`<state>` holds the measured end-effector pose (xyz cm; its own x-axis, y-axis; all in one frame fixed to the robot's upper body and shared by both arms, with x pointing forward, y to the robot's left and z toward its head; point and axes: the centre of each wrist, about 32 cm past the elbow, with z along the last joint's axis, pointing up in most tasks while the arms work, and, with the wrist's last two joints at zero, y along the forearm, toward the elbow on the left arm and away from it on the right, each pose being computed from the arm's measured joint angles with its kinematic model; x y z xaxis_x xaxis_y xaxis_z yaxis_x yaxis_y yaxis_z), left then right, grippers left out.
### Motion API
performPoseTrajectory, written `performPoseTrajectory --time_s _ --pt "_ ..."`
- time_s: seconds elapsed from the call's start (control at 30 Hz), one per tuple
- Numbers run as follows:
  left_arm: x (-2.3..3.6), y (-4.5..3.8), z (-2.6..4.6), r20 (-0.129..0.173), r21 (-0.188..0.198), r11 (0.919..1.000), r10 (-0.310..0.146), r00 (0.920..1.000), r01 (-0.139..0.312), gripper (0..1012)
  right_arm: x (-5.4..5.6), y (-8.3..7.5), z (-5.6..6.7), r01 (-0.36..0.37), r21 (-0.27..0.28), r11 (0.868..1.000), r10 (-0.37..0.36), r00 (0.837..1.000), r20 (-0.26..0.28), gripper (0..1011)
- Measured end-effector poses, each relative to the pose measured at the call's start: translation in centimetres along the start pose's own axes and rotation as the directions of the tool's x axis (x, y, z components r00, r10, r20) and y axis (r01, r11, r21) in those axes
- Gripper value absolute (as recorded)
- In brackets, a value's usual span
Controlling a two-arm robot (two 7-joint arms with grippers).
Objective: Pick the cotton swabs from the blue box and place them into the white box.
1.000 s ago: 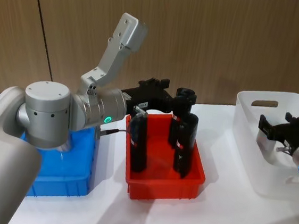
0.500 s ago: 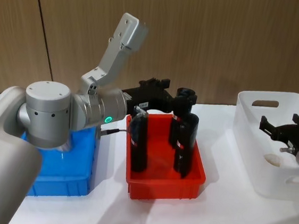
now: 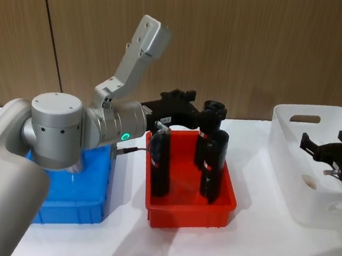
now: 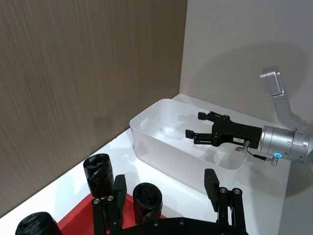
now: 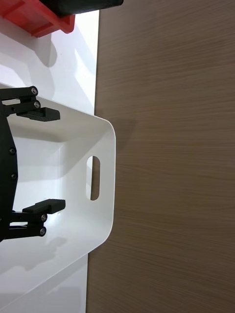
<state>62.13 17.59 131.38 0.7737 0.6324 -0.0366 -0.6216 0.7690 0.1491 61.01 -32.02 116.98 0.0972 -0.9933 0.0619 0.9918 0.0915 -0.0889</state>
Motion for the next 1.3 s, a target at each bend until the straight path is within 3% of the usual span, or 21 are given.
performPoseTrajectory --time_s 0.53,0.7,0.97,1.1,1.3 --pt "0.0 0.0 0.0 0.0 0.0 1.0 0.0 1.0 0.0 1004 0.0 -0.1 0.0 -0.001 0.005 1.0 0.001 1.0 -0.002 1001" --pt "-0.11 0.18 -0.41 0.006 -0.001 0.9999 0.014 0.9999 -0.014 1004 -0.1 -0.4 -0.1 -0.005 0.009 1.0 0.005 1.0 0.0 1001" --pt "-0.73 1.06 -2.13 0.044 -0.016 0.9965 0.082 0.9956 -0.082 1004 -0.8 -1.5 -0.3 -0.02 0.025 0.999 0.02 1.0 0.01 1001" --pt "-1.31 1.78 -3.52 0.072 -0.03 0.9908 0.134 0.9884 -0.132 1004 -1.3 -2.4 -0.4 -0.032 0.036 0.999 0.031 0.999 0.016 1001" --pt "-2.07 2.64 -5.04 0.104 -0.052 0.9808 0.192 0.9758 -0.188 1004 -2.0 -3.5 -0.4 -0.048 0.049 0.998 0.047 0.999 0.022 1001"
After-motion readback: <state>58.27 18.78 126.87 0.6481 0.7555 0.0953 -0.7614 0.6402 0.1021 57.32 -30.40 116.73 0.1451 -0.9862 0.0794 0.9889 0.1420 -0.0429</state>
